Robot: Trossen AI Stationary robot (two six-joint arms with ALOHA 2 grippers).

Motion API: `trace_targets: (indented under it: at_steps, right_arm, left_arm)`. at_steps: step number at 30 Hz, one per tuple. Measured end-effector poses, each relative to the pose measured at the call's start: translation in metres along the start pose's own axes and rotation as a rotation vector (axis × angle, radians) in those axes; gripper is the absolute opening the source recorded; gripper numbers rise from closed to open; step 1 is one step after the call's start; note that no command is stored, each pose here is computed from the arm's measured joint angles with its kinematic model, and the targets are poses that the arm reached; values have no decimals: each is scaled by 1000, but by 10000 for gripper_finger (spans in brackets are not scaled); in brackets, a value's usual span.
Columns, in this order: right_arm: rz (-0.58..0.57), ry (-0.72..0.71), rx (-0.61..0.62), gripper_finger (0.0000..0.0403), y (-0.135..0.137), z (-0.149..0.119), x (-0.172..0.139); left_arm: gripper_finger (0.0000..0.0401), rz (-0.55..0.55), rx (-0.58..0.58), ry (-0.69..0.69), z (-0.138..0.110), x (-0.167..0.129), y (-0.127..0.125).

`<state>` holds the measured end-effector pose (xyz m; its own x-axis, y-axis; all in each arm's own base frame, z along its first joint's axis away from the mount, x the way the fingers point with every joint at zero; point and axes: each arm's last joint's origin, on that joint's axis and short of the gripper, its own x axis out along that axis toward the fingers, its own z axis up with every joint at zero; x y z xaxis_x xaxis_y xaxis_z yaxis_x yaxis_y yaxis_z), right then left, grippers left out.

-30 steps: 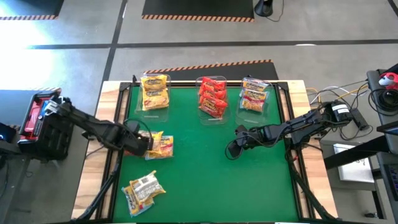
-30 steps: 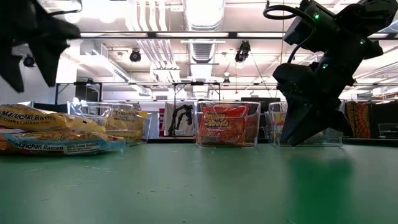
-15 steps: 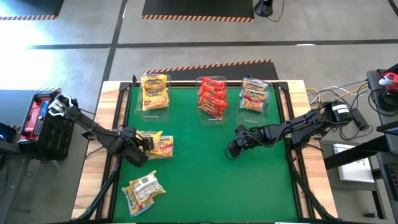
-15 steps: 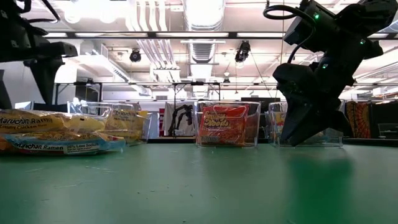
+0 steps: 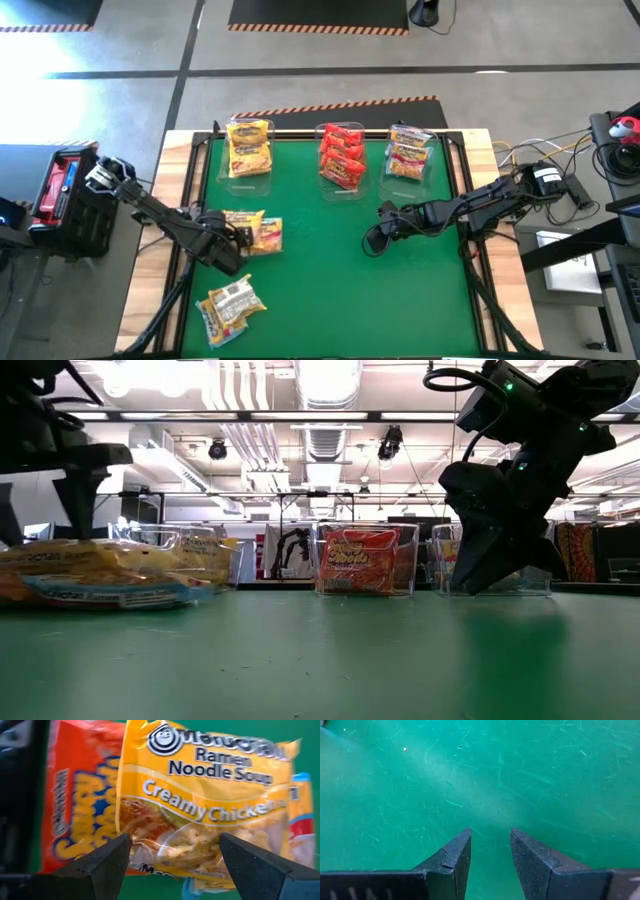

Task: Sort Maruchan noodles
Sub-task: Put the yellow noodle pack into the left transparent bin

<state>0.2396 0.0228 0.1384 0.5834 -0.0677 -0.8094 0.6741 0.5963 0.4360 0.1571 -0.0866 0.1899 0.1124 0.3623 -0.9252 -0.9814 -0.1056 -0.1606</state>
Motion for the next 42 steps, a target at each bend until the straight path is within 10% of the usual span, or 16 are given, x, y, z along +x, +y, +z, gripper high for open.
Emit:
trace_targets:
  at_steps: [13,30,42]
  right_arm:
    - [0,0,0,128,0,0,0]
    - [0,0,0,128,0,0,0]
    - [0,0,0,128,0,0,0]
  left_arm:
    - [291,-191,17,-30,-4,-11,-12]
    - [293,-103,-37,92,-35,-25,-31]
    - [293,-91,54,-14,5,-42,-15]
